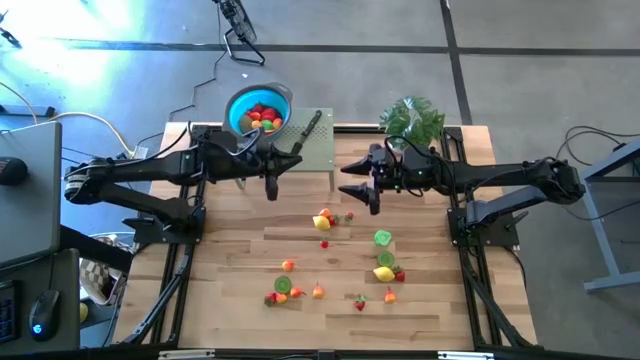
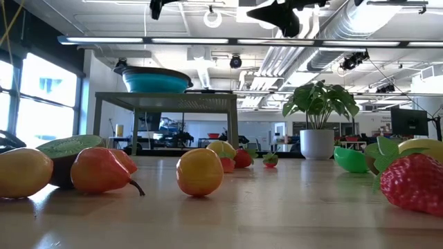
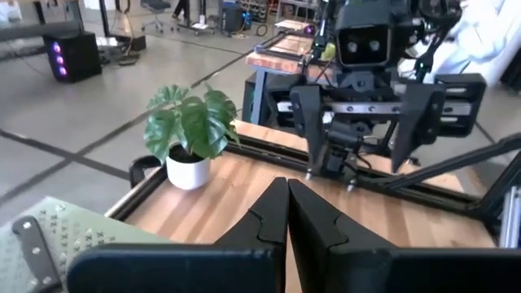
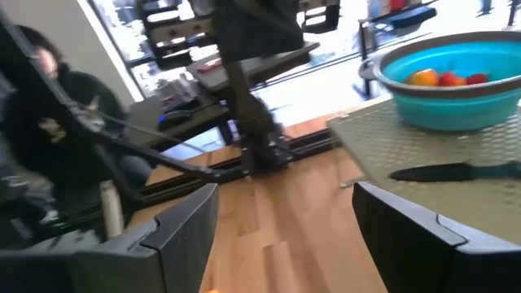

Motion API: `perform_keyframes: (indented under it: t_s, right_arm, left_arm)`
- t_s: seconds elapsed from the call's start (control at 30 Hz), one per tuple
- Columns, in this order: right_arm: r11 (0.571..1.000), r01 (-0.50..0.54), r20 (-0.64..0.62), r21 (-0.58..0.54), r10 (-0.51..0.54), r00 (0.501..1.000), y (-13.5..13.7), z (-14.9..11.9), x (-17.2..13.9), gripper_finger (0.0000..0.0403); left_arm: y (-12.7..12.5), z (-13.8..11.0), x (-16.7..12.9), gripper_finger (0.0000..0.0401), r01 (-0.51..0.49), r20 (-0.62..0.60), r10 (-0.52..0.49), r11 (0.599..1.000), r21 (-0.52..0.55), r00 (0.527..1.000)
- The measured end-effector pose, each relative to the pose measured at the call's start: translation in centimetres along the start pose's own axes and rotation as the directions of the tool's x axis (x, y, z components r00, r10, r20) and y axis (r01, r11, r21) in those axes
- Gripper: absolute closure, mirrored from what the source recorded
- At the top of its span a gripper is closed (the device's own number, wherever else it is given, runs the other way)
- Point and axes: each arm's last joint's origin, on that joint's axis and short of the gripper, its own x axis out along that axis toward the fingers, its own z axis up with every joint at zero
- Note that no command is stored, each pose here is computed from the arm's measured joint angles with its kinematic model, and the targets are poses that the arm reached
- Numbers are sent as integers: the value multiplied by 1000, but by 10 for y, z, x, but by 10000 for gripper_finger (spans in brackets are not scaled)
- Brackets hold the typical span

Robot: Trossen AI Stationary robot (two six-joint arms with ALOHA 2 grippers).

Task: Pick & Place Fruit
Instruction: Put the orange pear into the strainer bowl on the shelf

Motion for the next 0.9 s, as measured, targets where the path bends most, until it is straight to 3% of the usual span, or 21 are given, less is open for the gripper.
perform_keyframes:
  t_s: [0.17, 0.47, 0.6, 0.9]
  right_arm:
    - [996, -87, -41, 23, 88, 995, 3, -2, 0, 127]
    - [979, -190, -109, 72, 197, 974, 18, -10, -1, 127]
    - [974, -216, -112, 62, 222, 969, 26, -12, -1, 127]
    - [989, -141, -69, 48, 144, 987, 40, -15, -1, 144]
  left_arm:
    - [-3, 0, 0, 396, 10, 1, -10, 1000, -9, 1000]
    - [-32, -5, -6, 396, 70, -1, -70, 997, 23, 998]
    - [-48, -20, -5, 396, 54, 16, -54, 998, 8, 998]
    - [-61, -48, -11, 396, 62, 78, -61, 998, -16, 995]
